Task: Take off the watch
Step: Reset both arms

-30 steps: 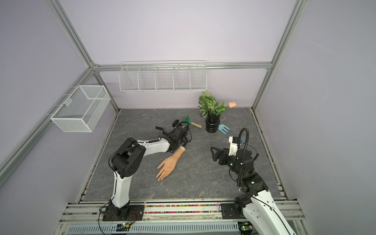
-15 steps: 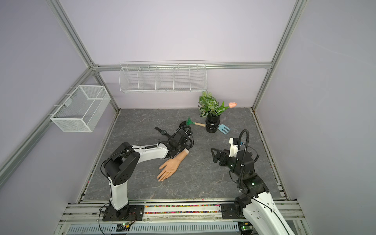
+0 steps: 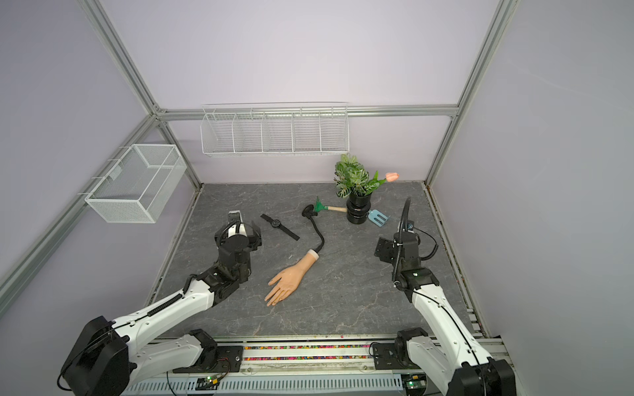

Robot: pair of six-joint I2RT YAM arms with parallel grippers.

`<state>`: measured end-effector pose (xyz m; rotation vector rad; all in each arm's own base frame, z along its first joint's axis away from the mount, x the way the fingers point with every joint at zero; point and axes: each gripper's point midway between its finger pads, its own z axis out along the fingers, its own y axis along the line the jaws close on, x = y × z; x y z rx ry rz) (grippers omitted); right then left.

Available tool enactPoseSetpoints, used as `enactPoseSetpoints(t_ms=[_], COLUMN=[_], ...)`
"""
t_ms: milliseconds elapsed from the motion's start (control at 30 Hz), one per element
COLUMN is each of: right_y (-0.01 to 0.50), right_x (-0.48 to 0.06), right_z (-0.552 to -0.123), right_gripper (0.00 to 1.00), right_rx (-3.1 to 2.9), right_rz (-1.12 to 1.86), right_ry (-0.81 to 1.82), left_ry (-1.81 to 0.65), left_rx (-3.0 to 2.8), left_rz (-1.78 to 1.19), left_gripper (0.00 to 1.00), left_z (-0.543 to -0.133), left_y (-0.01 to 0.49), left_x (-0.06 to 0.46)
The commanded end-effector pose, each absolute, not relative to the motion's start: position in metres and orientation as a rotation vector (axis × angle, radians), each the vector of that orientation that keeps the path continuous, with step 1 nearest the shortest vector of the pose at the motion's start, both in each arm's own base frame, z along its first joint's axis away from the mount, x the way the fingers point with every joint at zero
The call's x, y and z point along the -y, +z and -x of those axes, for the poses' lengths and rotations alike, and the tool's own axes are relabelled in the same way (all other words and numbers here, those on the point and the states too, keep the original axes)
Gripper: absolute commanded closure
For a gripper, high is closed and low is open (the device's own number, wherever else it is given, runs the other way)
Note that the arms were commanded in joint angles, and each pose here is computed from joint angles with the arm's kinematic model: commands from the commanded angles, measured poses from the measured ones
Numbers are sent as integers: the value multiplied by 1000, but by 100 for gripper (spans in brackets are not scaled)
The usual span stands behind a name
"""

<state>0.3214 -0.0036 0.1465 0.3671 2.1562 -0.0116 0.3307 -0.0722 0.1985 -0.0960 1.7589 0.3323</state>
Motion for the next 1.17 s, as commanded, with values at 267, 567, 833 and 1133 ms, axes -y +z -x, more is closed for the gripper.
enactPoseSetpoints(t_ms=[267, 567, 833, 1133], right_y=[127, 95, 92, 92], right_x=[48, 14, 6, 3], right_z=[-353, -392, -394, -392], right_gripper=[11, 11, 11, 11], right_rx=[-1830, -1895, -1925, -1921], right_rz=[-272, -47, 1, 17], right_ry=[-268, -81, -57, -63], left_ry=[230, 150, 163, 162], left_rx=[-1768, -1800, -1880, -1867], left_rz=[133, 125, 194, 194], left_gripper=[13, 0, 0, 0], left_z=[-356, -402, -402, -403], left_y=[155, 118, 113, 115], left_x=[8, -9, -20, -20])
